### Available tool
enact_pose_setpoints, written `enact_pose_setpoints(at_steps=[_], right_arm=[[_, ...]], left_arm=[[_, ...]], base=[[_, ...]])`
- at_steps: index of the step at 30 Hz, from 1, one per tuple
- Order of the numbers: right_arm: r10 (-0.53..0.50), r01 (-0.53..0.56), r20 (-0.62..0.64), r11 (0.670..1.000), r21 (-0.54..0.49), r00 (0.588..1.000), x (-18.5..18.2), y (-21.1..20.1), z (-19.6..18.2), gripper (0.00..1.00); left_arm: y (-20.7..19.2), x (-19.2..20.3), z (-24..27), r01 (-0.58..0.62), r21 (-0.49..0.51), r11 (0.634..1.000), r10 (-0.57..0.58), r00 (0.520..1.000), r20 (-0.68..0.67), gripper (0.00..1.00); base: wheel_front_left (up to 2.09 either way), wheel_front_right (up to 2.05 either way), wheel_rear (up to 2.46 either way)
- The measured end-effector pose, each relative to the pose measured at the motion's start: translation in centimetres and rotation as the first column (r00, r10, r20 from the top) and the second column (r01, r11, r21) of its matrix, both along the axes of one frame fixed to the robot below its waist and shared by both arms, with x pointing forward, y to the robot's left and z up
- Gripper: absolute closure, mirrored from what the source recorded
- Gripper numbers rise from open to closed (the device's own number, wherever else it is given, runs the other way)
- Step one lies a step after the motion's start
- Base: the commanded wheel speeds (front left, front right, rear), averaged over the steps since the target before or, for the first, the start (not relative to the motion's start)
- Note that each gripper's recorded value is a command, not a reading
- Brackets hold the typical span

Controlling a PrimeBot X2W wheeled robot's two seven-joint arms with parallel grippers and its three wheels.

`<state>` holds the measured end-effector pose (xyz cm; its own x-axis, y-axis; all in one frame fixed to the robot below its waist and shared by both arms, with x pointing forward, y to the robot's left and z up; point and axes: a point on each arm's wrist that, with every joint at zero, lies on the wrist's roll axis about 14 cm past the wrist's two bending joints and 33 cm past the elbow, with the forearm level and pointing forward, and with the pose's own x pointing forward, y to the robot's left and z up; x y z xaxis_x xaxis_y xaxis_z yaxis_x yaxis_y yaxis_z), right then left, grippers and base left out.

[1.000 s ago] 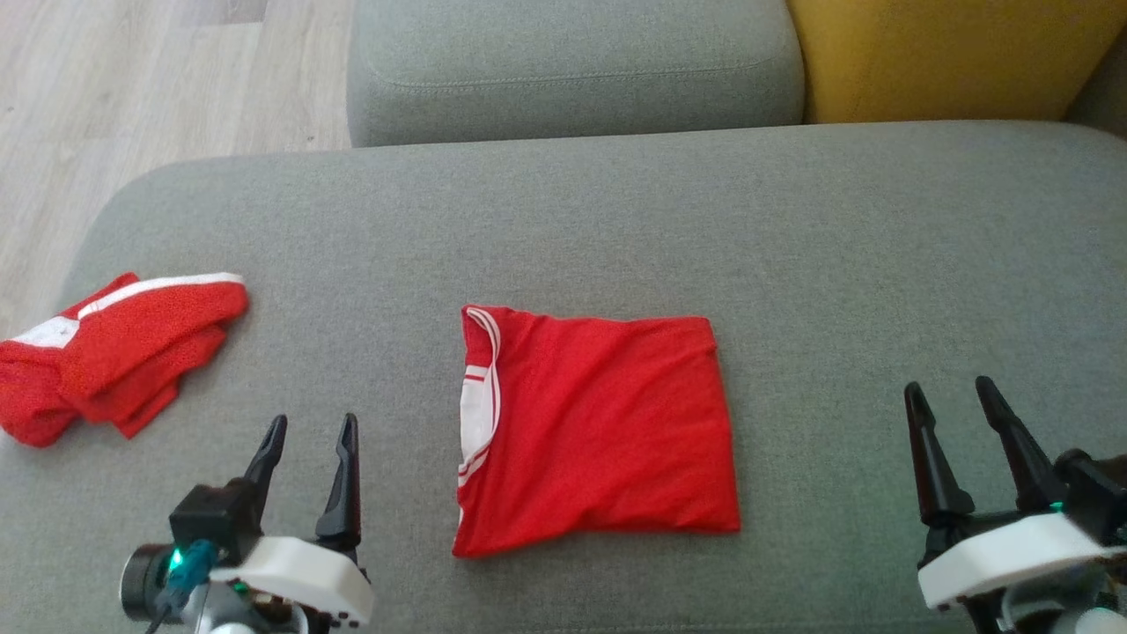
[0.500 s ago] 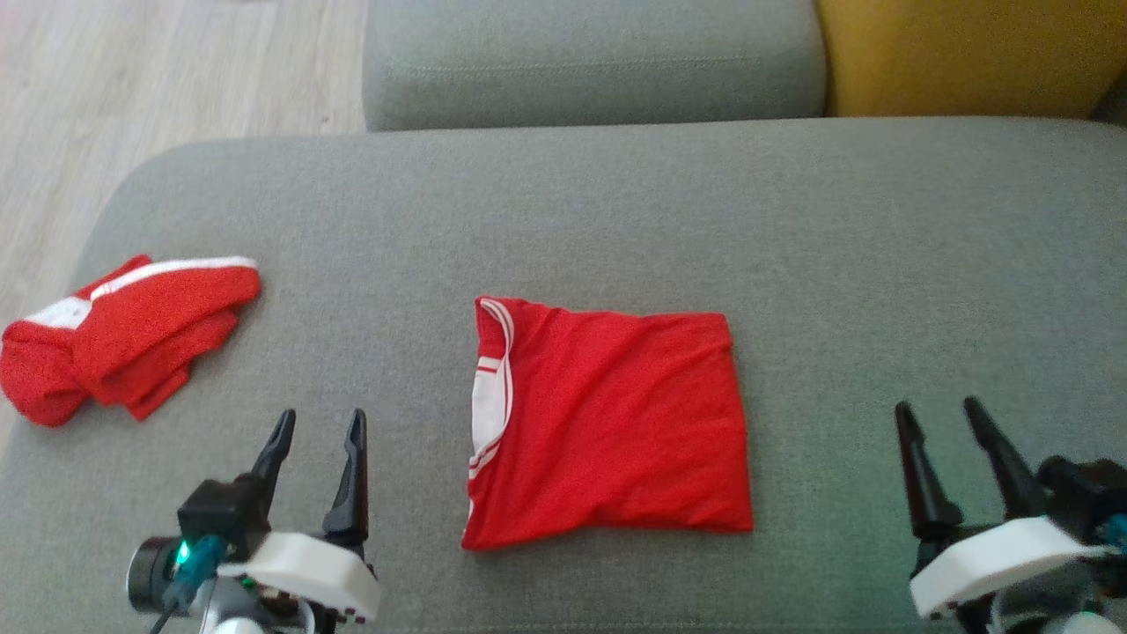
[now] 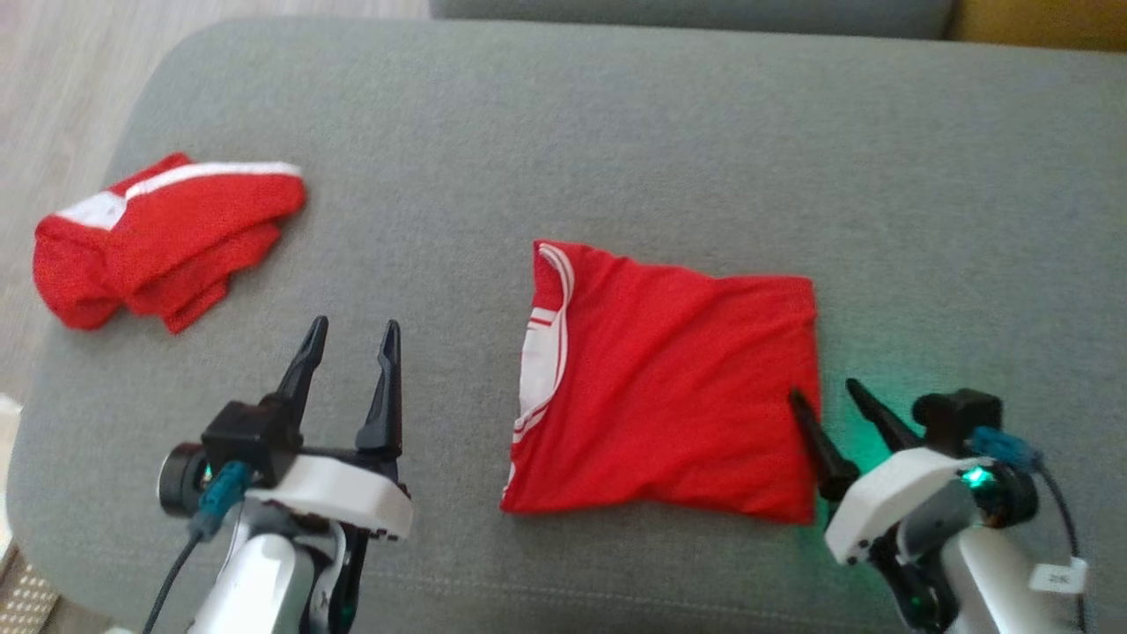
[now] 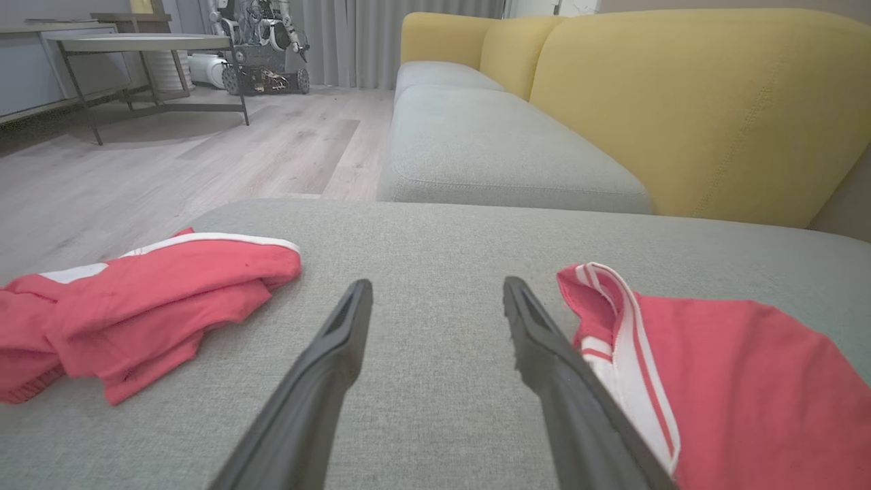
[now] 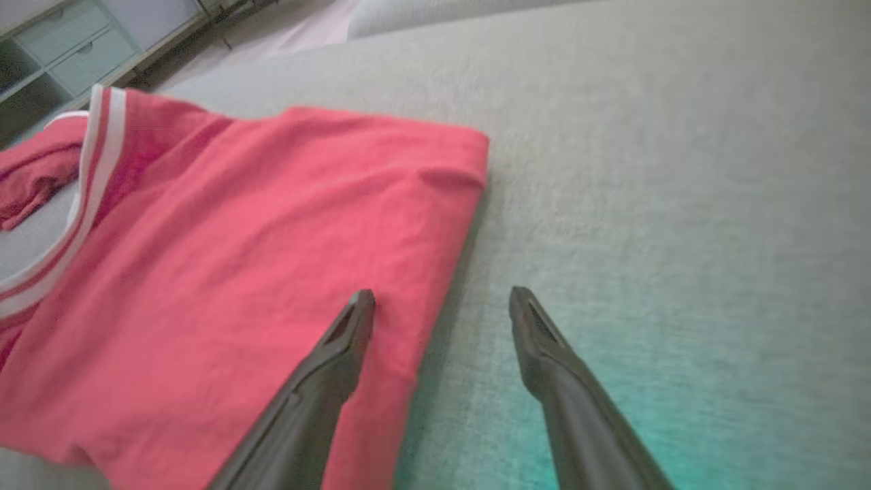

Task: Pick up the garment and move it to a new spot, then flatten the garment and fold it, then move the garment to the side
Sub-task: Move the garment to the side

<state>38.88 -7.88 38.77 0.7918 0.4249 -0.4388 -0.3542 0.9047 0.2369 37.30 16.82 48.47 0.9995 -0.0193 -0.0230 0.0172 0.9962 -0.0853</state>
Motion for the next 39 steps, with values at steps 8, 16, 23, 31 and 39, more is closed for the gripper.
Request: enact_pose_setpoints(at_steps=[8,16,23,31,39], right_arm=[[0.068,-0.067,-0.093,0.998,0.021,0.993,-0.1,2.1,-2.3,1.00],[0.059,-0.061,-0.076,0.998,-0.020,0.995,-0.4,0.0,-1.7,1.00],[-0.071,0.079,0.058,0.987,-0.141,0.996,3.6,-8.3,2.0,1.00],[-0.323,0.360,0.173,0.893,-0.270,0.930,6.8,-22.5,6.3,1.00],[-0.478,0.543,0.273,0.797,-0.266,0.835,9.9,-30.2,9.1,1.00]], left_arm=[[0.3,0.9,-0.7,-0.016,0.009,1.000,0.016,1.000,-0.011,0.00],[-1.9,2.0,-0.7,0.053,-0.003,0.999,-0.053,0.999,-0.004,0.00],[-5.3,3.5,-1.0,0.156,-0.005,0.988,-0.156,0.988,0.002,0.00],[-9.0,6.7,-0.6,0.266,0.002,0.964,-0.266,0.963,0.040,0.00],[-11.6,8.9,-2.8,0.349,-0.008,0.937,-0.349,0.937,0.006,0.00]], base=[[0.00,0.00,0.00],[0.00,0.00,0.00],[0.00,0.00,0.00],[0.00,0.00,0.00],[0.00,0.00,0.00]])
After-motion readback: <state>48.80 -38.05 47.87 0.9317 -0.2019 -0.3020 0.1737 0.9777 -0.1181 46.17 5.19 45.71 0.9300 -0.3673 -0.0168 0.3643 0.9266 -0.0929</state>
